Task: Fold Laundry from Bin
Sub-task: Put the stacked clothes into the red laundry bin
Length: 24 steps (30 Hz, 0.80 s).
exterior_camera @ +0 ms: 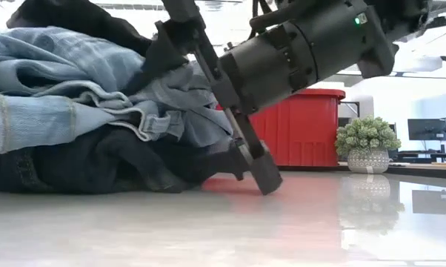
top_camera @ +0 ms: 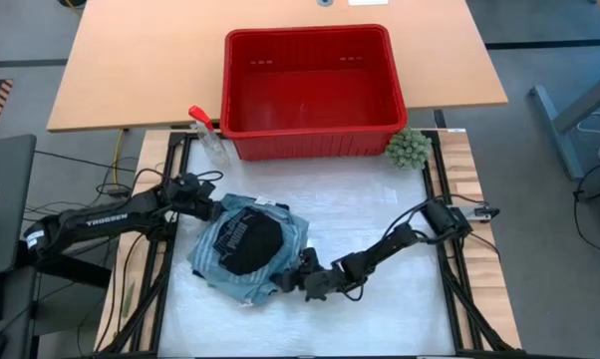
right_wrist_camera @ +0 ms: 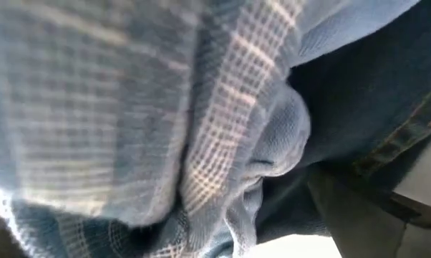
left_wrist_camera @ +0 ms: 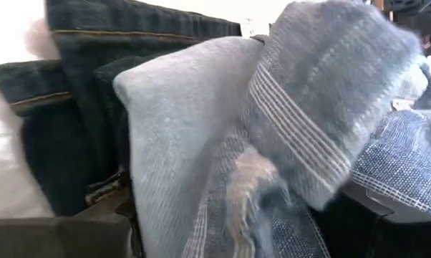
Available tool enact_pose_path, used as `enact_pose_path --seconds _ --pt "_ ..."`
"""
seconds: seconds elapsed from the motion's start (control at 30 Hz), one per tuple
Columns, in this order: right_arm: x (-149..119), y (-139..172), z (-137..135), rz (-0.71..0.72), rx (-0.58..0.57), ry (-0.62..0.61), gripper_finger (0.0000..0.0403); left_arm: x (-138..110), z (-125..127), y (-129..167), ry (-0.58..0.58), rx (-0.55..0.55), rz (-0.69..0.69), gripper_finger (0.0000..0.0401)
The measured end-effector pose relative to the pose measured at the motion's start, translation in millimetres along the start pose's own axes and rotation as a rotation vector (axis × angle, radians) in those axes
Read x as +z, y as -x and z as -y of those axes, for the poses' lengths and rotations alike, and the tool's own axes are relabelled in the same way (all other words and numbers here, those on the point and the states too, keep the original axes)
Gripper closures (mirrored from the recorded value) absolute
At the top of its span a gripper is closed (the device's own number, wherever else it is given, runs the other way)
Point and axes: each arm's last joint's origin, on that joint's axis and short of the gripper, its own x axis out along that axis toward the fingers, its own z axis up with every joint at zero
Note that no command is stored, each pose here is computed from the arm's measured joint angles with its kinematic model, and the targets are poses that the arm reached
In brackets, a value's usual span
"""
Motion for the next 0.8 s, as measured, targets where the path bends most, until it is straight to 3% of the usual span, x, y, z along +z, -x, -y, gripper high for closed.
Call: enact_pose_path --seconds 0.23,0.63,0.73,0.8 --pt "8 -4 6 0.061 -0.05 0.054 0.0078 1 2 -8 0.019 -0.003 -0.029 0.0171" --pt "22 -11 12 0.095 -0.106 0.115 0.0244 7 3 -18 0.071 -0.023 -0.013 0.0349" --pt "22 -11 13 0.096 -0.118 0.123 0.029 9 6 -19 0.073 -0.054 0.006 0.0357" --pt "24 -9 10 0.098 -0.114 0.137 0.0294 11 8 -19 0.089 -0.08 0.021 0.0357"
